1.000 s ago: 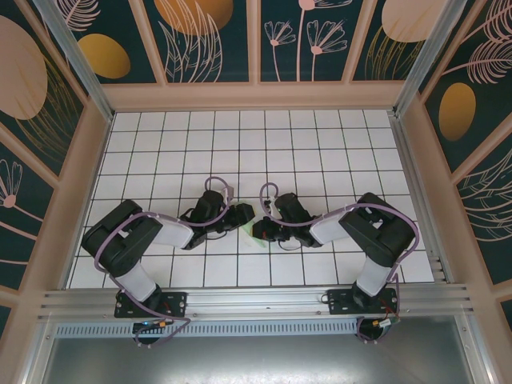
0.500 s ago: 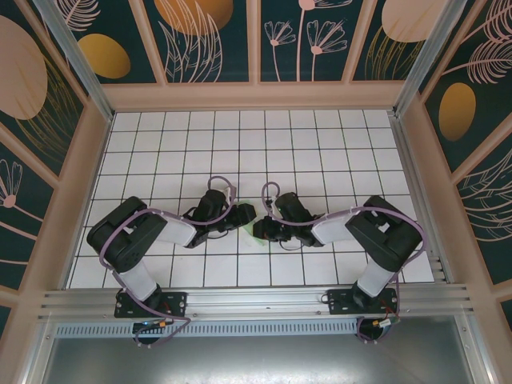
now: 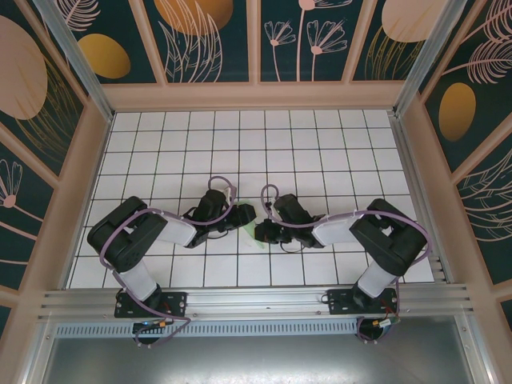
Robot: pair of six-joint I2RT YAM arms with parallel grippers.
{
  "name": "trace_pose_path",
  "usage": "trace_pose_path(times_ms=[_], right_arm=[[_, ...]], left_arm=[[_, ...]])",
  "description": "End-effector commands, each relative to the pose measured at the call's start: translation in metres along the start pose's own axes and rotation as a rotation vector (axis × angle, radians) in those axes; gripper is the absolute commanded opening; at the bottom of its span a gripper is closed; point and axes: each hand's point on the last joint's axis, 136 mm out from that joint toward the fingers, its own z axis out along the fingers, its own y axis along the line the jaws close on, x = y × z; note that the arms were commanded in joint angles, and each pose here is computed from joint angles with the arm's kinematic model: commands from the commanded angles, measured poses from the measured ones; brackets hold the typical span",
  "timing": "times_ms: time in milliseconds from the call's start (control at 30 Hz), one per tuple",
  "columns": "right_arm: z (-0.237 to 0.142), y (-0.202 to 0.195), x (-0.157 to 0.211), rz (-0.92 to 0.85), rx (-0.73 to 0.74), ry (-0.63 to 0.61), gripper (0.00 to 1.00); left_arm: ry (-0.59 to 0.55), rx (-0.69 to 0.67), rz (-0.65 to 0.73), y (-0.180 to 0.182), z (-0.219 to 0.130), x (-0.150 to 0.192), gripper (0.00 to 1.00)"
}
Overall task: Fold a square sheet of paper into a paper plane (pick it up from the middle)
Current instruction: Fold the wing for the fifth time at the center of the table.
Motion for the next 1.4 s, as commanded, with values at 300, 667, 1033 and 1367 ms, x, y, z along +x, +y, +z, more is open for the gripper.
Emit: trace_pose_path(times_ms=[300, 667, 1033, 1367], right_arm=[[0.002, -0.018, 0.022, -0.049, 0.144, 0.066, 0.16], [-0.016, 0.012, 0.001, -0.04, 0.059, -0.023, 0.19], [-0.008, -0.005, 0.023, -0.024, 0.062, 0.051, 0.07], [0.007, -0.043, 0.055, 0.01, 0.176, 0.157, 0.07]], left_arm=[[0.057, -0.108, -0.023, 0.03, 0.004, 0.016, 0.44], [0.07, -0.102, -0.017, 0.028, 0.006, 0.017, 0.44], [0.075, -0.099, -0.018, 0.026, 0.006, 0.017, 0.44], [0.077, -0.111, -0.021, 0.028, 0.007, 0.016, 0.43]])
